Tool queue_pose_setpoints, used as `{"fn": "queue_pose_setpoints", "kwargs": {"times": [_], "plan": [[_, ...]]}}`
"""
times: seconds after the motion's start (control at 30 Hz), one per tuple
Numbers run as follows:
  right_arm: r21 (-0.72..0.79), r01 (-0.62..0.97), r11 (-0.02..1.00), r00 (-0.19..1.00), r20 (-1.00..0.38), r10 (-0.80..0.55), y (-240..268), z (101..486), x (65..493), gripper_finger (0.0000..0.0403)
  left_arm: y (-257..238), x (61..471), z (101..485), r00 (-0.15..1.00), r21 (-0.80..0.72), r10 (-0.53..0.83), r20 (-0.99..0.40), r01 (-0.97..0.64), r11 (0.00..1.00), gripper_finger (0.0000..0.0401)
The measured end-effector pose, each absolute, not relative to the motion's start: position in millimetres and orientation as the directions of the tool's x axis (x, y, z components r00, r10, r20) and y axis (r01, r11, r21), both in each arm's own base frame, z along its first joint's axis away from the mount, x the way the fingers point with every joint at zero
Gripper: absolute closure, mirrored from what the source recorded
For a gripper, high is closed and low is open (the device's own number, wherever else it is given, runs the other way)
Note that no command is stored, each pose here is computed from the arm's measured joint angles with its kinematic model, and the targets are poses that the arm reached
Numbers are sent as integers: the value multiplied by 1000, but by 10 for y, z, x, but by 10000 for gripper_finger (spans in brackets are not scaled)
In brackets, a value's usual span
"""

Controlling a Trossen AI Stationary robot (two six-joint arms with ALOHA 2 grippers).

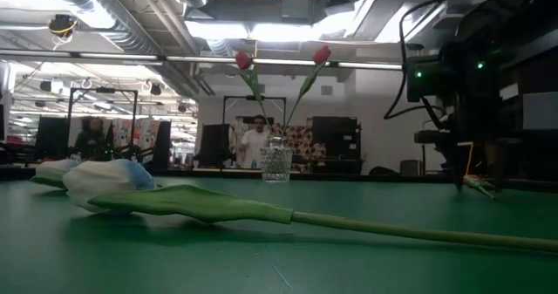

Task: Sort flowers into vase by color
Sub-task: Put the pink flower into the top transparent vase

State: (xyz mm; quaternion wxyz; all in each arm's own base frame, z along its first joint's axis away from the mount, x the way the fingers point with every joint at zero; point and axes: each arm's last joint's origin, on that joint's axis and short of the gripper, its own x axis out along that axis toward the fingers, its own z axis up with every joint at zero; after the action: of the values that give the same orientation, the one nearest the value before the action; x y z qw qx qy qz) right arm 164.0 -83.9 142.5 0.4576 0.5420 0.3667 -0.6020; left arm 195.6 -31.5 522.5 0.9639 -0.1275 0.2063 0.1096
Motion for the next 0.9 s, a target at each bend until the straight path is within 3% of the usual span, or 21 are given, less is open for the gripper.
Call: {"fn": "queue_pose_setpoints", "kwargs": {"times": [0.37, 0.77, 0.9], "plan": [[59, 947, -317, -1, -983, -186, -1054, 1418, 1553, 214, -303, 1967, 5211, 882, -179, 206, -423, -304, 936, 196], [47, 966, -253, -2, -982, -190, -1072, 1382, 1587, 384, -305, 1989, 5196, 877, -203, 217, -428, -327, 923, 196], [62, 977, -204, 24, -983, -184, -1090, 1412, 1624, 385, -306, 1989, 5196, 877, -225, 216, -428, -335, 915, 196]]}}
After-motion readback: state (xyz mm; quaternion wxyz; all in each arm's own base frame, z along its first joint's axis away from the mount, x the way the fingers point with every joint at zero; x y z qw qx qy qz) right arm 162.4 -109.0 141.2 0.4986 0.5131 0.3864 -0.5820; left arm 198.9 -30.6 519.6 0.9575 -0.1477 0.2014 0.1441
